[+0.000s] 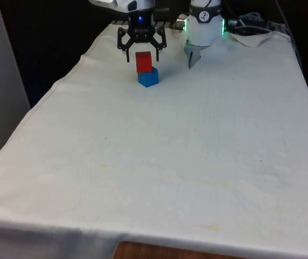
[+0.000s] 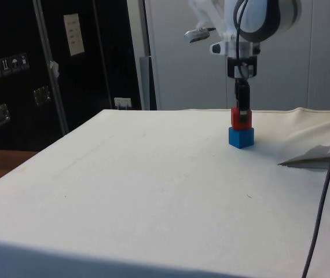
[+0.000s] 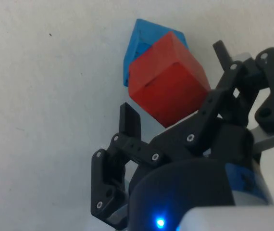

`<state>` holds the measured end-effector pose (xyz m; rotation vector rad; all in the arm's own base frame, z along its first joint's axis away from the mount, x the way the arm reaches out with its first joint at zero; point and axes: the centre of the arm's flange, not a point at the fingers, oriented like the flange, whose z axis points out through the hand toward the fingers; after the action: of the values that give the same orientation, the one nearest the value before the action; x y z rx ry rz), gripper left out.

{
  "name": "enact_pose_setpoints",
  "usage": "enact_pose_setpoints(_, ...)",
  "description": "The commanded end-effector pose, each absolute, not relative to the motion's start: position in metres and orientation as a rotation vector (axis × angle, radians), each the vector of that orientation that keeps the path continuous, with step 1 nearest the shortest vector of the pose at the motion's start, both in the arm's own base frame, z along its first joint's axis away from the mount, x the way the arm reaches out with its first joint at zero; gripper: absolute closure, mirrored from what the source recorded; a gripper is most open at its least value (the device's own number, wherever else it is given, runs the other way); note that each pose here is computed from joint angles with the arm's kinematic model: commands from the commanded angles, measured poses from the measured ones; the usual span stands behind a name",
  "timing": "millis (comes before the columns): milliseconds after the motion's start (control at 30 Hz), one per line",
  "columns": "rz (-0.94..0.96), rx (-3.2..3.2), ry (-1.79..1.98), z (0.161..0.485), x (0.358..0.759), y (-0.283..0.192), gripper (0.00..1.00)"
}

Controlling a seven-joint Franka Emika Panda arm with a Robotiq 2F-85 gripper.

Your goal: Stack the two cubes.

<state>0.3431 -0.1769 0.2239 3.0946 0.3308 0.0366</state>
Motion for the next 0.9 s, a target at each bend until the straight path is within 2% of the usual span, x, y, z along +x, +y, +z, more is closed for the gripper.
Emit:
enact_pose_setpoints(0, 0.038, 3.101, 0.334, 0.225, 0.342, -0.177, 0.00)
enact_pose_setpoints(167, 0.038, 3.094, 0.331, 0.224, 0.344, -0.177, 0.00)
enact_pose_setpoints(867, 0.082, 3.107, 0.345, 0.273, 0.381, -0.168, 0.00)
